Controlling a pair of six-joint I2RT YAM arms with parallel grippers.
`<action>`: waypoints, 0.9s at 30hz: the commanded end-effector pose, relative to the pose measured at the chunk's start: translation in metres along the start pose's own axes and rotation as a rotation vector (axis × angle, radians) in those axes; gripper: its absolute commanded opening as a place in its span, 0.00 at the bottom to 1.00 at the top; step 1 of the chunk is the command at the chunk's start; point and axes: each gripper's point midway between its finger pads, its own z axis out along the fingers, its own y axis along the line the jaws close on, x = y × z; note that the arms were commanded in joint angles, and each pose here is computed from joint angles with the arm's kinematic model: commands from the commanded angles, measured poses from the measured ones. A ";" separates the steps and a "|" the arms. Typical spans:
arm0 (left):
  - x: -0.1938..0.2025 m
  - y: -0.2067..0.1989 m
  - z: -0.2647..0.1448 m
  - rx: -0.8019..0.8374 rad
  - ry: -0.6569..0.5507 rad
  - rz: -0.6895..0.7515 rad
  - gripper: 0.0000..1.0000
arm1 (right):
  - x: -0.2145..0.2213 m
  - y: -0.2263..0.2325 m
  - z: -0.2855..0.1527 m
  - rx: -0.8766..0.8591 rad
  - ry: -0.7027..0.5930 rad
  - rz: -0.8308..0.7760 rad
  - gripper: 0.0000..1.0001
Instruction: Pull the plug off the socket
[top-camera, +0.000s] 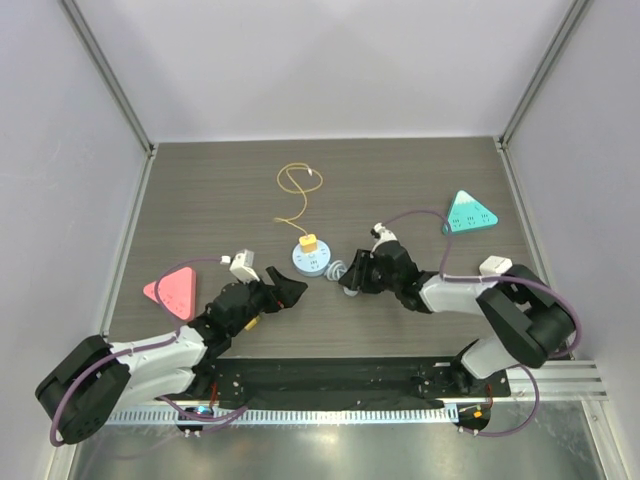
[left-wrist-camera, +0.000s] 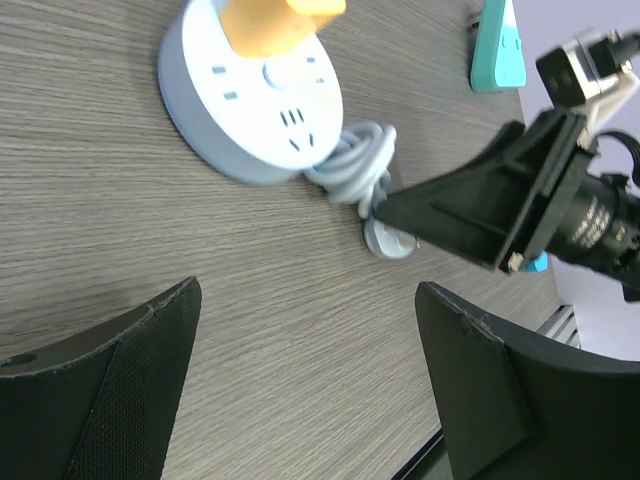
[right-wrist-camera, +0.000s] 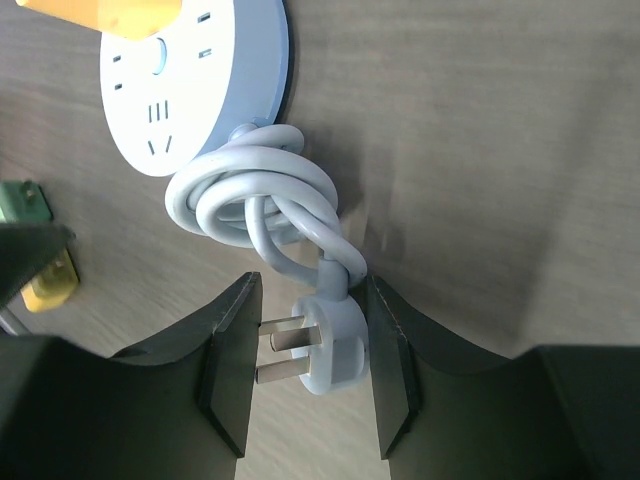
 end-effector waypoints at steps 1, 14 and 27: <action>-0.014 -0.018 0.002 0.057 -0.041 0.016 0.88 | 0.005 0.000 -0.015 0.029 -0.046 -0.009 0.26; -0.020 0.002 -0.003 -0.054 -0.082 -0.032 0.87 | 0.039 -0.015 -0.045 0.029 -0.054 0.061 0.31; -0.033 -0.039 0.032 -0.068 0.082 0.264 0.78 | 0.058 -0.019 -0.056 0.058 0.040 -0.012 0.58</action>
